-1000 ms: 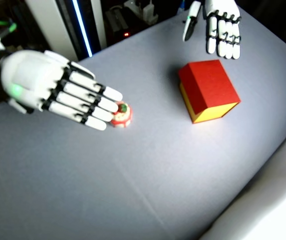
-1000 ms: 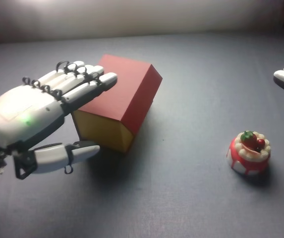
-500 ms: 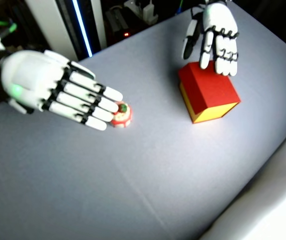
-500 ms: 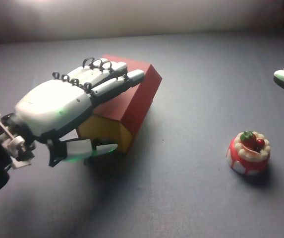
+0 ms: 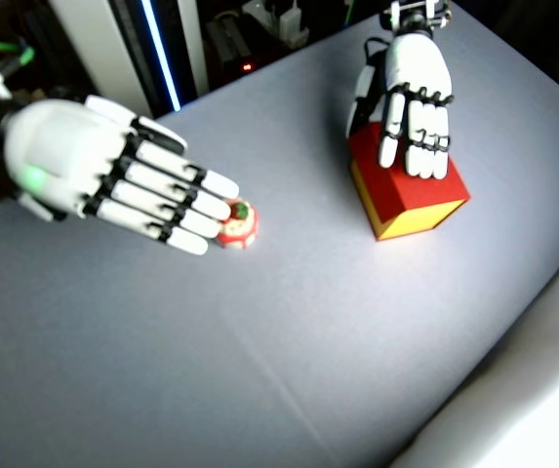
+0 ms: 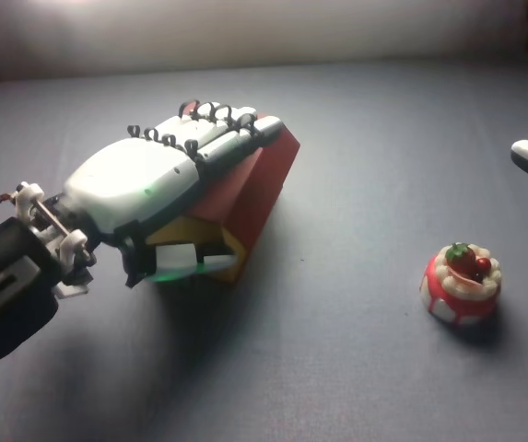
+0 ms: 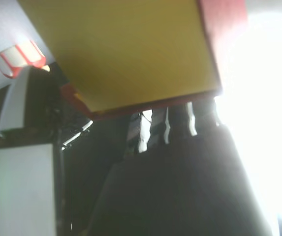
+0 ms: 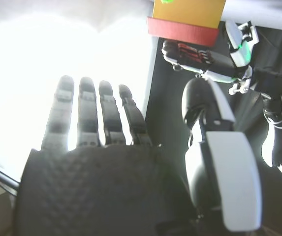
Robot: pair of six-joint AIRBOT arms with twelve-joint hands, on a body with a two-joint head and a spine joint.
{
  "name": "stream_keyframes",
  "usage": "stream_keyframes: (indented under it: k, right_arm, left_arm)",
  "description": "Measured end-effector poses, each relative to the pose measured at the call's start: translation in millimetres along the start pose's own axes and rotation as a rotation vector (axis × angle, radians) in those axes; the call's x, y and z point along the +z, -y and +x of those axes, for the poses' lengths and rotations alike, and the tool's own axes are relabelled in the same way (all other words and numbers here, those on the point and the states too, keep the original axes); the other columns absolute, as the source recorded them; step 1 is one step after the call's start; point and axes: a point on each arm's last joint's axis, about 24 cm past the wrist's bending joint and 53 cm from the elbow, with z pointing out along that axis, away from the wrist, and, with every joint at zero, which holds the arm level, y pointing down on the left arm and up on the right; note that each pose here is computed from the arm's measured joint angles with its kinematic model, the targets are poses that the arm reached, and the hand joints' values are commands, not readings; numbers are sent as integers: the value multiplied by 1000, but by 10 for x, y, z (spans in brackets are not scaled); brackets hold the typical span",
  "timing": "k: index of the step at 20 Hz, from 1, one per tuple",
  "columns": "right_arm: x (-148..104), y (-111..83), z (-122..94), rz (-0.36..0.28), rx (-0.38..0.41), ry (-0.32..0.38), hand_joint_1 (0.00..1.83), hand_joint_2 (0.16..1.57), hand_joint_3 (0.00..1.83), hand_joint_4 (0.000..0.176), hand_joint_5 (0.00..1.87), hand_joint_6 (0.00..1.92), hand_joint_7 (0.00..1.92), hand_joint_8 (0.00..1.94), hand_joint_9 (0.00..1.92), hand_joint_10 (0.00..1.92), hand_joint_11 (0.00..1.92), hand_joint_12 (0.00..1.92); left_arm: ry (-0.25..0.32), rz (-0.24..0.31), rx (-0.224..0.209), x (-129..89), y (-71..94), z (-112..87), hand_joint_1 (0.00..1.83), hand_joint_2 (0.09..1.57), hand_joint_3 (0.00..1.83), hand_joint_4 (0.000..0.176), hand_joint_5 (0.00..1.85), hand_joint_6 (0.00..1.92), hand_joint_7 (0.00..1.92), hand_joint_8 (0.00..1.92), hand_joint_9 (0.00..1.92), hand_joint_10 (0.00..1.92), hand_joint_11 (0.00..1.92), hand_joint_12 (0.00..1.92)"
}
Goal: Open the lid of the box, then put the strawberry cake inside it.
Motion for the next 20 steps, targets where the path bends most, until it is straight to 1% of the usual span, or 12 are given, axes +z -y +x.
stream_keyframes:
  k: [1,3,4,6,7,10,12,13,14,15,18,20]
  right_arm:
    - [0,0,-3,0,0,1,298,1317,4,0,0,0,0,0,0,0,0,0]
    - [1,-6,5,-3,1,-1,312,1318,4,0,0,0,0,0,0,0,0,0]
    - [1,-3,12,-2,3,-2,344,1324,5,0,0,0,0,0,0,0,0,0]
    - [-1,-1,11,-1,4,-1,360,1324,4,0,0,0,0,0,0,0,0,0]
    - [-1,2,11,0,4,-1,380,1324,3,0,0,0,0,0,0,0,0,0]
    - [-6,10,14,2,3,-3,454,1319,0,0,0,0,0,0,0,0,0,0]
    - [-6,11,14,2,4,-3,489,1313,0,0,0,0,0,0,0,0,0,0]
    - [-6,13,14,3,4,-3,491,1312,0,0,0,0,0,0,0,0,0,0]
    - [-19,29,14,7,3,-2,470,1320,1,0,0,0,0,0,0,0,0,0]
    - [-23,43,19,13,4,-4,472,1324,2,0,0,0,0,0,0,0,0,0]
    - [-23,43,19,13,7,-4,533,1311,0,0,0,0,0,0,0,0,0,0]
    - [-25,49,19,15,8,-4,548,1310,0,0,0,0,0,0,0,0,0,0]
  left_arm:
    - [-1,-8,-3,27,-24,3,994,1121,0,95,0,0,0,0,0,0,0,0]
    - [-3,-10,-5,63,-25,16,990,1128,0,98,0,0,0,0,0,0,0,0]
    - [-8,-11,-3,90,-18,25,971,1146,7,112,0,0,0,0,0,0,0,0]
    - [0,-5,-6,114,10,1,917,1167,16,116,0,0,0,0,0,0,0,0]
    - [6,-2,-8,126,28,-22,864,1161,11,134,0,0,0,0,0,0,0,0]
    - [52,10,-22,128,55,-149,830,1177,14,124,0,0,0,0,0,0,0,0]
    - [71,20,-20,114,76,-215,814,1197,20,133,0,0,0,0,0,0,0,0]
    - [79,23,-17,100,82,-253,800,1207,22,145,0,0,0,0,0,0,0,0]
    - [99,29,-19,87,91,-320,770,1208,19,144,0,0,0,0,0,0,0,0]
    - [116,34,-23,79,100,-365,742,1213,18,132,0,0,0,0,0,0,0,0]
    - [159,54,-27,36,153,-501,648,1256,29,163,0,0,0,0,0,0,0,0]
    - [182,74,-27,17,203,-562,521,1271,27,135,0,0,0,0,0,0,0,0]
